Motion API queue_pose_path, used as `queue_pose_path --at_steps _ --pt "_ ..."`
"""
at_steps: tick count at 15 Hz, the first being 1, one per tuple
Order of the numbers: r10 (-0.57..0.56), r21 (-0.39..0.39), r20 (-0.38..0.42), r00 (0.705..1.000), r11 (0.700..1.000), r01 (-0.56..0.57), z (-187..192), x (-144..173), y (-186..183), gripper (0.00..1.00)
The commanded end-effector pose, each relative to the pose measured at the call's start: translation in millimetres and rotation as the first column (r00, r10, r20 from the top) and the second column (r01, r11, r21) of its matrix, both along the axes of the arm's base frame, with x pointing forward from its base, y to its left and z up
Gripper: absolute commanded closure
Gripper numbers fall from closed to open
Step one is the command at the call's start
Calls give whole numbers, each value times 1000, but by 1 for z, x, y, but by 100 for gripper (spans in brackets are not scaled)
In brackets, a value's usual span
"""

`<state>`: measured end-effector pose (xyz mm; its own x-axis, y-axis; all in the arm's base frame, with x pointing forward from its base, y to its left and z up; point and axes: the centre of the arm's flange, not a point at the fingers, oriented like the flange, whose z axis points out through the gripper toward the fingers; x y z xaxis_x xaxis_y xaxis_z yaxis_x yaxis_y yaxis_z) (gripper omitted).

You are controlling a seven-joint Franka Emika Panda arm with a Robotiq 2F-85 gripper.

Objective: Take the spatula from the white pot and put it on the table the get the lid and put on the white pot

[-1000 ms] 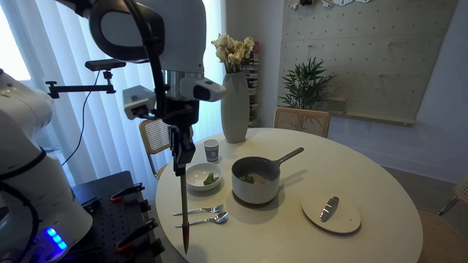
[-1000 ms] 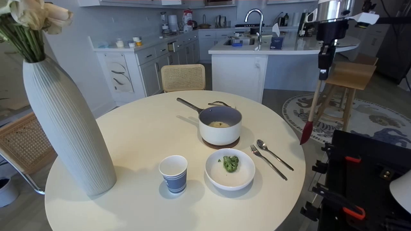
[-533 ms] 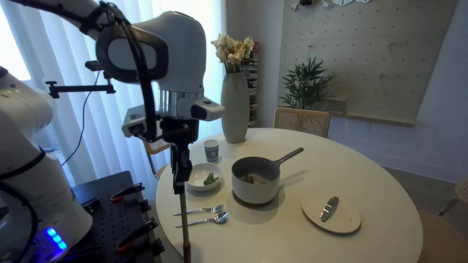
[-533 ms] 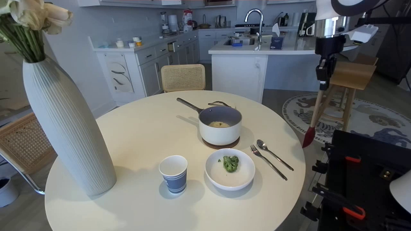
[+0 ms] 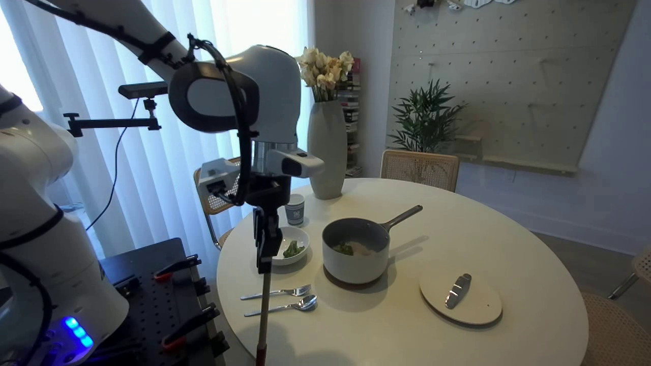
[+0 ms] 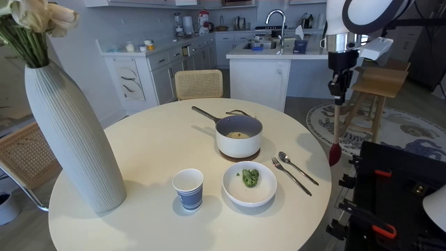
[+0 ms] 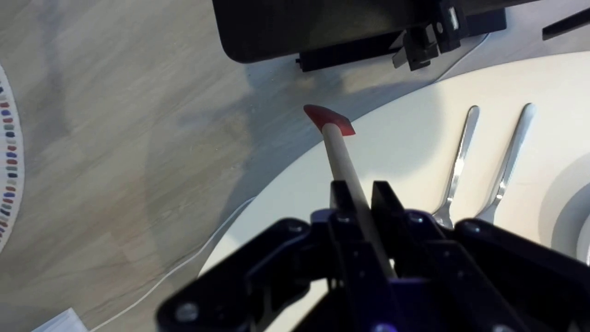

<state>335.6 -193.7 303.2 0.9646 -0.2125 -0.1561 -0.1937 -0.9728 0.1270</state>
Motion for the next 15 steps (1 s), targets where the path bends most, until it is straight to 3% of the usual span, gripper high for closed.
queue_pose_path --at_steps 1,7,15 --pt "-17 -61 3 1000 998 17 1 33 -3 96" --pt "1 -84 21 1000 996 0 -5 88 -28 96" --pt "10 -110 -6 1000 994 -10 -49 161 -78 96"
